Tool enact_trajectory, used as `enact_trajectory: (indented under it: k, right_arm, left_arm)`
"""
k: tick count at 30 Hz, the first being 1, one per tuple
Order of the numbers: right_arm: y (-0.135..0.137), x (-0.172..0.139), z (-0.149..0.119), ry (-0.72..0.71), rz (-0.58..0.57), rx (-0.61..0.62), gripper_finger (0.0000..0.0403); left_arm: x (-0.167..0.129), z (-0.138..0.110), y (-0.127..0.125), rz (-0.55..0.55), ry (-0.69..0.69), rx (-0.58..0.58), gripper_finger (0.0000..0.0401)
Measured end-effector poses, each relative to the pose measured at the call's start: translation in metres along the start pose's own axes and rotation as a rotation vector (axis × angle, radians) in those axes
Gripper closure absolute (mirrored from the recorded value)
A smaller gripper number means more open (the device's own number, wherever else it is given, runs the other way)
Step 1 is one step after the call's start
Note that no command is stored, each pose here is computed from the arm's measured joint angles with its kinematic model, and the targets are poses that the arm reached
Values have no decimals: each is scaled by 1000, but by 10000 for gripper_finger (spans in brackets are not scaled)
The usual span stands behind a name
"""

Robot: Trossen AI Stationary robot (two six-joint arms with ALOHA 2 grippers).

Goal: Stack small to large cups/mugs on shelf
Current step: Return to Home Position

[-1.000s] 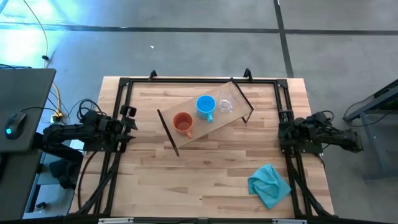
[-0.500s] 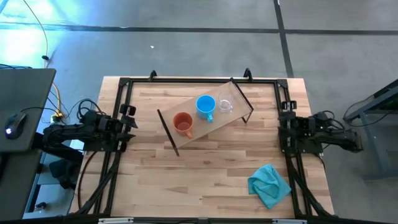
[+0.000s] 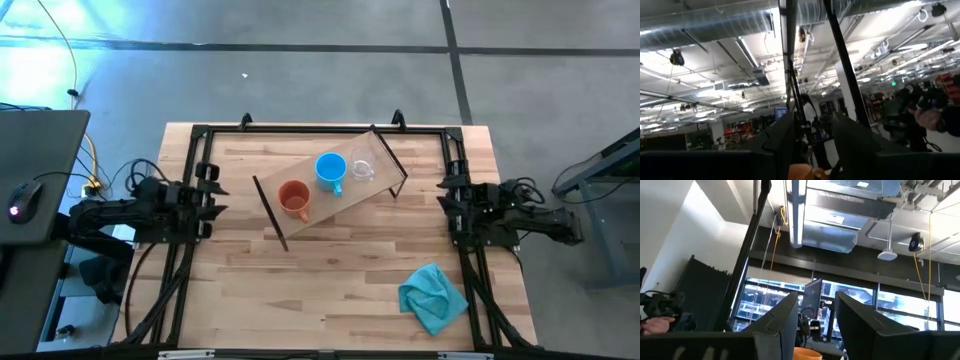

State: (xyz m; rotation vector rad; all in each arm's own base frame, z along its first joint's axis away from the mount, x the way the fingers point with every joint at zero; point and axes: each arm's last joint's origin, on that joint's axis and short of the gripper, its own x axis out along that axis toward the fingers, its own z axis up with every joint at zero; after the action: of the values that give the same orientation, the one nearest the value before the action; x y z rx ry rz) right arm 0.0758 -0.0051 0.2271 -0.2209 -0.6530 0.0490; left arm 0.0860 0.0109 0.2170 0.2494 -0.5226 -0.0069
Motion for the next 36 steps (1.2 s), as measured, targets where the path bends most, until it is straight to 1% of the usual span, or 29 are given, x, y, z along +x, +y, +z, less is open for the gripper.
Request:
enact_trajectory:
  k: [3, 6, 10, 12, 18, 20, 27, 31, 36]
  right_arm:
    - [0, 0, 0, 0, 1, -1, 279]
    - [0, 0, 0, 0, 2, -11, 279]
    - [0, 0, 0, -1, 2, -17, 279]
    - [0, 0, 0, -1, 2, -17, 279]
    - [0, 0, 0, 0, 2, -12, 279]
    - [0, 0, 0, -1, 2, -12, 279]
    - [0, 0, 0, -1, 2, -12, 279]
    - [0, 0, 0, -1, 2, -12, 279]
    - [0, 0, 0, -1, 2, -12, 279]
  left_arm:
    - [0, -2, 0, -2, 21, 12, 277]
    - [0, 1, 0, 4, -5, 43, 277]
    - [0, 4, 2, 63, -30, 57, 277]
    - [0, 5, 2, 71, -46, 67, 277]
    - [-1, 8, 0, -8, -101, 101, 277]
    - [-1, 10, 0, -11, -122, 103, 277]
    - [-2, 17, 3, 89, -182, 97, 277]
    - [-2, 17, 3, 71, -185, 82, 277]
    - [3, 13, -2, 13, -156, 78, 277]
